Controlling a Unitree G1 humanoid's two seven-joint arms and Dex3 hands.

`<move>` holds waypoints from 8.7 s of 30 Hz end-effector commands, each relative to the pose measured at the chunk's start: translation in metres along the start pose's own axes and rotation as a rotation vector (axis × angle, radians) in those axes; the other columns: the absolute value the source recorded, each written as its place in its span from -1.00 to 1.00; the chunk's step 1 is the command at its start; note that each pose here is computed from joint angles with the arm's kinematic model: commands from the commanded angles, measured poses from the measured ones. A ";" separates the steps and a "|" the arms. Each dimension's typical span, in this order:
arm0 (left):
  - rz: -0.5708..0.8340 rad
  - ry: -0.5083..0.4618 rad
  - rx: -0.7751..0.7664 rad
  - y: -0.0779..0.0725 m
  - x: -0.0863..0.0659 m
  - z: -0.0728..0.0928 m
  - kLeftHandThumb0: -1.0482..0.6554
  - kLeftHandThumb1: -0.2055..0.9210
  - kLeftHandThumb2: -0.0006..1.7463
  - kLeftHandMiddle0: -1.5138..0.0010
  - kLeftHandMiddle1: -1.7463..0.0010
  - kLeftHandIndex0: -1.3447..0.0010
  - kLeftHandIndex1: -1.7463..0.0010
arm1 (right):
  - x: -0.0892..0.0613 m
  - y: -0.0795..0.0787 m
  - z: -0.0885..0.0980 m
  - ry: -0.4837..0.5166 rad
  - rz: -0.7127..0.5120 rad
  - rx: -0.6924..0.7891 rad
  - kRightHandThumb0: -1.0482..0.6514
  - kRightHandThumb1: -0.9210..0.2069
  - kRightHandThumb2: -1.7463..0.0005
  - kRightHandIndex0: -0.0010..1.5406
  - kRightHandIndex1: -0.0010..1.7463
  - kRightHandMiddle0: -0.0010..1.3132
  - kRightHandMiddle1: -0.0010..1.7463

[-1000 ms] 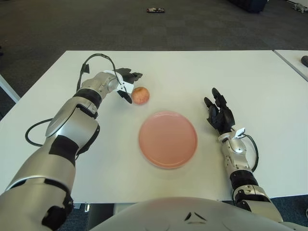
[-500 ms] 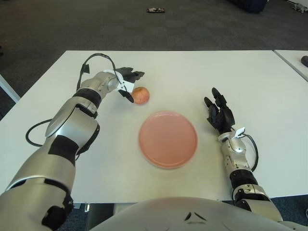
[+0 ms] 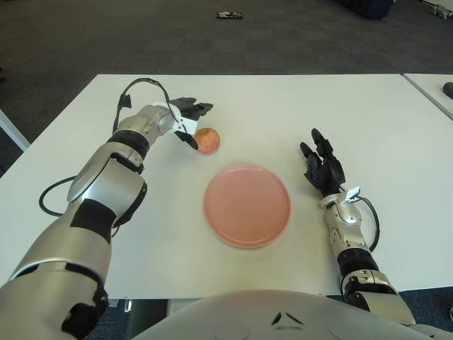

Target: Put the apple into the plate.

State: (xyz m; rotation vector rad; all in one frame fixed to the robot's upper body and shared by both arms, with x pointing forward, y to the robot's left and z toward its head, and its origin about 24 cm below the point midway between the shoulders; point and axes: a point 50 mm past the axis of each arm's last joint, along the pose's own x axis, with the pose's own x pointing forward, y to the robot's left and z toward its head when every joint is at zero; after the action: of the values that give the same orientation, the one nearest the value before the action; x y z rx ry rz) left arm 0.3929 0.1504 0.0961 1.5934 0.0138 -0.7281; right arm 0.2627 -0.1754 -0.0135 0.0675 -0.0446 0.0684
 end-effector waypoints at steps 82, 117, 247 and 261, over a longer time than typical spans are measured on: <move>-0.089 0.092 0.086 -0.039 0.019 0.021 -1.00 0.77 -1.00 1.00 1.00 1.00 1.00 | -0.024 -0.001 -0.025 0.106 -0.013 0.064 -0.52 -1.00 0.18 -0.84 -0.99 -1.00 -0.72; -0.110 0.073 0.080 -0.049 0.018 0.022 -1.00 0.80 -0.99 1.00 1.00 1.00 1.00 | -0.025 0.002 -0.028 0.112 -0.019 0.075 -0.53 -1.00 0.19 -0.83 -0.99 -1.00 -0.70; 0.537 -0.113 -0.239 -0.022 0.008 0.036 0.23 -0.47 0.79 -0.05 -0.94 0.18 -1.00 | -0.024 0.001 -0.032 0.125 -0.053 0.118 -0.46 -1.00 0.32 -0.69 -0.98 -1.00 -0.47; 0.654 -0.214 -0.350 -0.007 0.001 0.040 0.23 -0.47 0.79 -0.05 -0.93 0.18 -1.00 | -0.023 0.000 -0.031 0.126 -0.039 0.088 -0.46 -1.00 0.26 -0.69 -0.99 -1.00 -0.48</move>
State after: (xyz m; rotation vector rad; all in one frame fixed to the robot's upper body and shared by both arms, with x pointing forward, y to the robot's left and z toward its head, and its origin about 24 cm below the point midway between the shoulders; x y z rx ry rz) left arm 0.3678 0.1155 0.0735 1.1130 -0.4325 -0.3845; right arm 0.2631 -0.1789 -0.0143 0.1002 -0.0584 0.0640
